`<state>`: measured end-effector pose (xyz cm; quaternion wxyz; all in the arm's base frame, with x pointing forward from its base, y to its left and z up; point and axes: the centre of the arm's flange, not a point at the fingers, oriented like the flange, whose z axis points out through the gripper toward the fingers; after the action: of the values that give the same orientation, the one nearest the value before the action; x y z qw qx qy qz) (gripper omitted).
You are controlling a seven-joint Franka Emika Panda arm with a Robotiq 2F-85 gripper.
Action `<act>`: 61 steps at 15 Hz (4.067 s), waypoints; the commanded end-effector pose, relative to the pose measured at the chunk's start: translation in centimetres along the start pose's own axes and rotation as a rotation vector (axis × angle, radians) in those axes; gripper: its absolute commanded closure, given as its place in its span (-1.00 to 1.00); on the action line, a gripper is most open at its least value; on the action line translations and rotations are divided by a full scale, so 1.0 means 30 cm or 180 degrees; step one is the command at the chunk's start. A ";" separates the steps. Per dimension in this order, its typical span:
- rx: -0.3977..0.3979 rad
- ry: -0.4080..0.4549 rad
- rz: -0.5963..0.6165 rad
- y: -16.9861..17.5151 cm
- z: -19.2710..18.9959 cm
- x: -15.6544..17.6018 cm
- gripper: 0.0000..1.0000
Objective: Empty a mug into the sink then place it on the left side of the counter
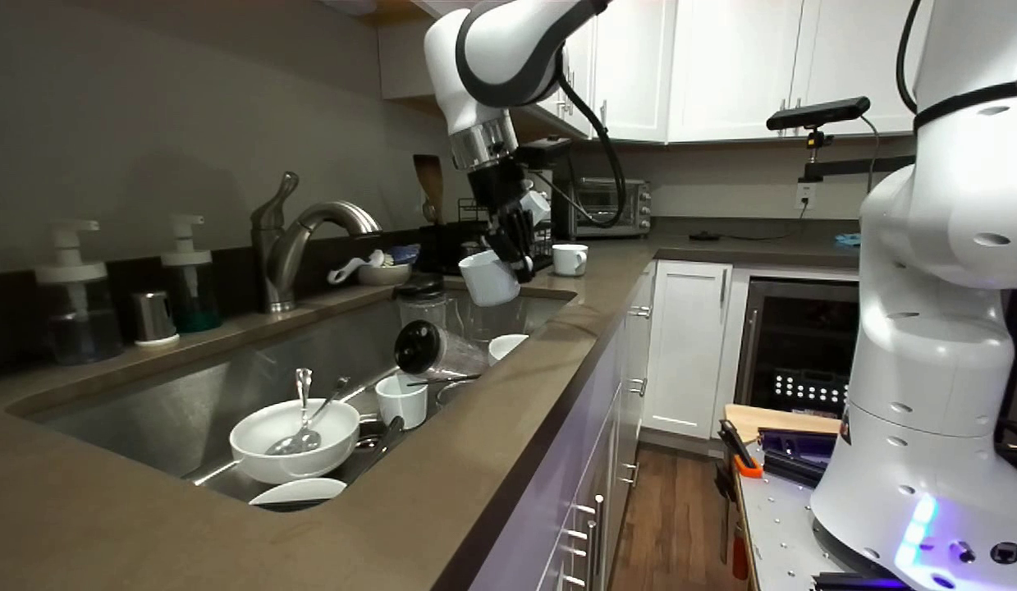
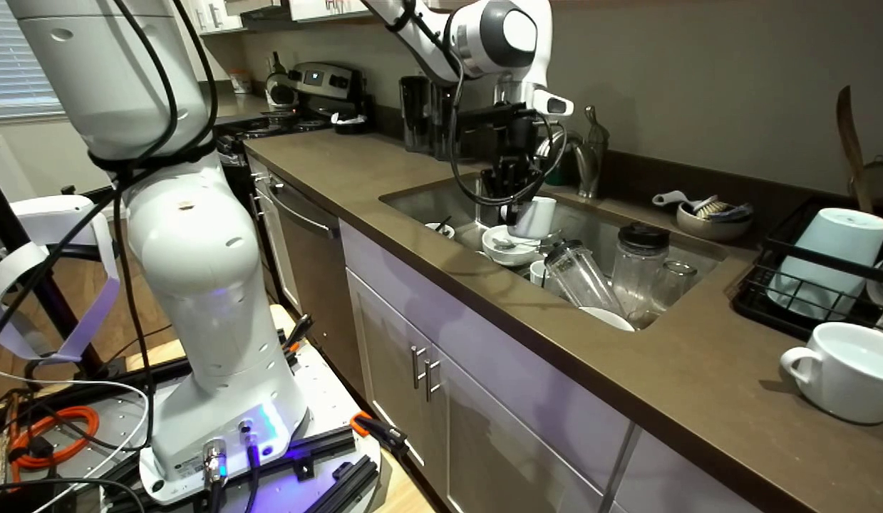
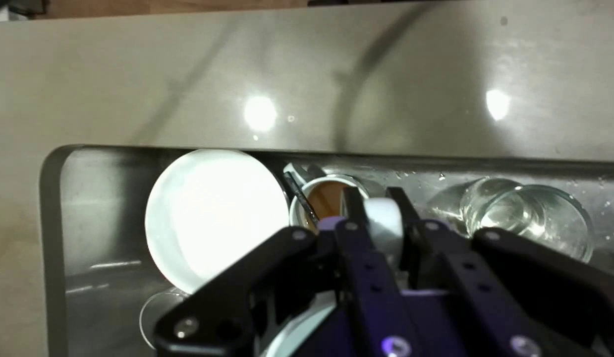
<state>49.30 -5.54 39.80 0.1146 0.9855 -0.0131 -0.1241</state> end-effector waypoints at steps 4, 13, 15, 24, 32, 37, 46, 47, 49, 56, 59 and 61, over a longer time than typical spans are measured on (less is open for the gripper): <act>-0.0829 -0.0243 -0.0742 -0.010 -0.083 -0.007 0.92; -0.1984 -0.0577 -0.1510 -0.138 0.006 0.003 0.92; -0.2248 -0.0635 -0.1664 -0.165 0.021 0.010 0.92; -0.3468 -0.0810 -0.2331 -0.228 0.046 0.030 0.92; -0.4676 -0.0816 -0.2619 -0.259 0.052 0.019 0.92; -0.4523 -0.0785 -0.2674 -0.269 0.082 0.051 0.67; -0.4892 -0.1243 -0.2780 -0.273 0.162 0.040 0.92; -0.4923 -0.1296 -0.2775 -0.272 0.165 0.038 0.92; -0.4749 -0.1378 -0.2868 -0.289 0.171 0.022 0.92; -0.3578 -0.1279 -0.3466 -0.386 0.106 -0.050 0.92; -0.3214 -0.0972 -0.3640 -0.410 0.050 -0.062 0.92; -0.3026 -0.0742 -0.3722 -0.424 0.012 -0.068 0.92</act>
<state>47.40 6.31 34.03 0.4751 0.6364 0.5341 -0.2898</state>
